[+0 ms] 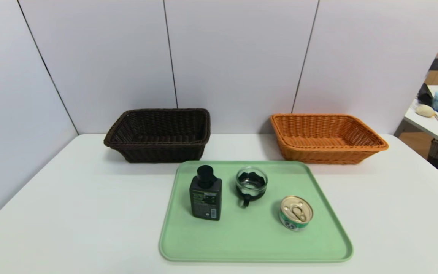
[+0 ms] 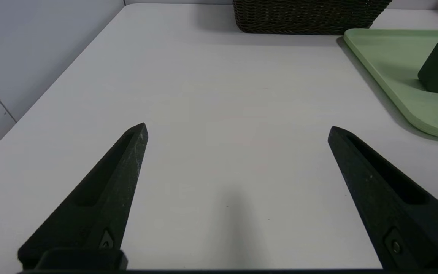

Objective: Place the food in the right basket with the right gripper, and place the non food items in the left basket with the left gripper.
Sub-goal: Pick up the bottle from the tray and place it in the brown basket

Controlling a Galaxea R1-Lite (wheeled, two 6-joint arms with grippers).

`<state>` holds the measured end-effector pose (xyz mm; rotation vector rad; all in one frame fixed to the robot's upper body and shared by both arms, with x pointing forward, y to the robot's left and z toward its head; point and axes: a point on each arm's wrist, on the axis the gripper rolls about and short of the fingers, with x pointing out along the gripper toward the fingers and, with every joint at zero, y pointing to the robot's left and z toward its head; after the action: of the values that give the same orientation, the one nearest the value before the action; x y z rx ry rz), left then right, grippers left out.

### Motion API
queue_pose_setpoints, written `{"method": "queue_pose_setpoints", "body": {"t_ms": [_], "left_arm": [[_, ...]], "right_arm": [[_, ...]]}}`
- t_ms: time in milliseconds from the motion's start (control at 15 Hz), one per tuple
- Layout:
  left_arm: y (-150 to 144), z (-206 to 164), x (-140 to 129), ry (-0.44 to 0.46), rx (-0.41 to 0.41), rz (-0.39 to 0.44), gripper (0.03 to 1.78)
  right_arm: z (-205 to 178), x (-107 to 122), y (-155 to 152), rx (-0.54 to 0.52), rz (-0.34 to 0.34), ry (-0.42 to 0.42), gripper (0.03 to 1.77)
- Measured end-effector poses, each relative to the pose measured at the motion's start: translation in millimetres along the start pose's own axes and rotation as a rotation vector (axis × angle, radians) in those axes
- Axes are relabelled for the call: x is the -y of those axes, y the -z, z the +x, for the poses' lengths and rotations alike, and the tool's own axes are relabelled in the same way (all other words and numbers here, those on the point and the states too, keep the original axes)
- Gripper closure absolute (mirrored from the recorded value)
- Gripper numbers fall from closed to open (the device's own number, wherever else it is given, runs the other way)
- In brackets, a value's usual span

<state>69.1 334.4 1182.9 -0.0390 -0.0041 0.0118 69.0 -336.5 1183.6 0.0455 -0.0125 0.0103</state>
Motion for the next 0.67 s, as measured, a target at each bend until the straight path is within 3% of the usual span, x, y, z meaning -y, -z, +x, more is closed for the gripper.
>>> {"method": "queue_pose_setpoints", "body": {"t_ms": [667], "left_arm": [[0.3,0.0,-0.1,-0.002,-0.002,-0.001,0.12]], "right_arm": [[0.0,0.0,0.1,-0.001,0.003,0.001,0.1]]}}
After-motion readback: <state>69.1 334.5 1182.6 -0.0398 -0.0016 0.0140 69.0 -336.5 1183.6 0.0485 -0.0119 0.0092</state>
